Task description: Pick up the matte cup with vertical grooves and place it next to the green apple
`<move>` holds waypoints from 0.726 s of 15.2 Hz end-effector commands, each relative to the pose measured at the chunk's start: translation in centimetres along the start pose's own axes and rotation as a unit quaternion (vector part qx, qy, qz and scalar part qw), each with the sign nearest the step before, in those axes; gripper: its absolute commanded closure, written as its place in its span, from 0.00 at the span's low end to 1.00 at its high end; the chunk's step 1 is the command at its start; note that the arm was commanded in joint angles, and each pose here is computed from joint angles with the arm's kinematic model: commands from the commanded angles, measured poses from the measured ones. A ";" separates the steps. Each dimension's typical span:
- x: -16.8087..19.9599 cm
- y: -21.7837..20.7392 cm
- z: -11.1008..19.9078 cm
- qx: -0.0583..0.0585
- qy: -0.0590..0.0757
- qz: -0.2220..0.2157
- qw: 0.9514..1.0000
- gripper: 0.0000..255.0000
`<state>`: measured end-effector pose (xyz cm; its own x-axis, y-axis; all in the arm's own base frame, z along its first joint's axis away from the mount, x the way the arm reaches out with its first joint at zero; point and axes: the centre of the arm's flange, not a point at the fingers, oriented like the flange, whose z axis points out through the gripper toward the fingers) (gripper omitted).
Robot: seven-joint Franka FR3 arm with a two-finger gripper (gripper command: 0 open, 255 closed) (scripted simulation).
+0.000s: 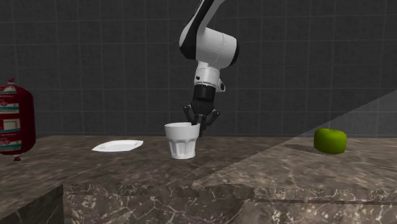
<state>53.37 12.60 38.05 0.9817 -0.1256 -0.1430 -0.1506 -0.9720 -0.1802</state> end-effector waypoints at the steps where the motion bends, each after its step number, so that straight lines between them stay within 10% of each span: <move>1: -0.2 -0.2 -1.1 0.000 0.000 0.000 1.000 1.00; 11: -1.0 -1.2 -6.2 0.000 0.000 0.000 1.000 1.00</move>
<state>53.24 12.63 43.75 0.9817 -0.1259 -0.1431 -0.1510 -0.9720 -0.1802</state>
